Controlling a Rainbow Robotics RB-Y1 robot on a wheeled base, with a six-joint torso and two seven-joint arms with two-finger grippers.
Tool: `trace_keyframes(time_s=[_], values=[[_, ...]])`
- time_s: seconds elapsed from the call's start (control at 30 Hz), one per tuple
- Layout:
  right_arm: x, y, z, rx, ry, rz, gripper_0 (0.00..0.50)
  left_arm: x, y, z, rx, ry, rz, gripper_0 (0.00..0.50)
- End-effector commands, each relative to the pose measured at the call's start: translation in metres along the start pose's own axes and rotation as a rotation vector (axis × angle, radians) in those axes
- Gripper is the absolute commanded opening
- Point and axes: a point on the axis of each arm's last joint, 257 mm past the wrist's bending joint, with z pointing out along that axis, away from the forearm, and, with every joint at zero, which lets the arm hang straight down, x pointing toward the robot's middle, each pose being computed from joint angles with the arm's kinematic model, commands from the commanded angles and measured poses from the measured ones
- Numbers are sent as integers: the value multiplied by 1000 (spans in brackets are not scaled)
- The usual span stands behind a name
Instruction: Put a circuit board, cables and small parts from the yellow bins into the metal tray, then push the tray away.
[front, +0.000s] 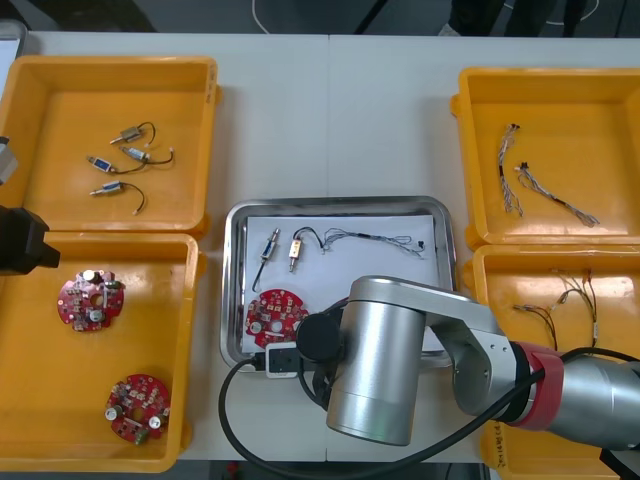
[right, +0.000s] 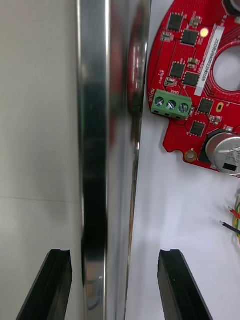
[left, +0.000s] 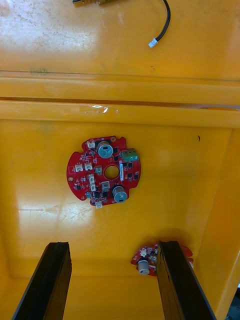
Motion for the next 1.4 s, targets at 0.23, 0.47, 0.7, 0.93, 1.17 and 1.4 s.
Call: trace_keyframes(time_s=[0.23,0.47,0.7,0.93,1.17,1.4], values=[[-14,1,-6,11,-16,13,500,-2,16,-13,-51,-22,92,500],[-15,4,-10,9,-17,4,125,-2,16,-13,-51,-22,92,500],[-19,0,-14,24,-27,0,0,-2,16,-13,-51,-22,92,500],[-18,-19,-18,65,-18,-5,0,-2,16,-13,-51,-22,92,500],[-14,-42,-16,107,-14,-4,0,-2,16,-13,-51,-22,92,500],[-7,-65,-14,146,5,2,0,-2,16,-13,-51,-22,92,500]])
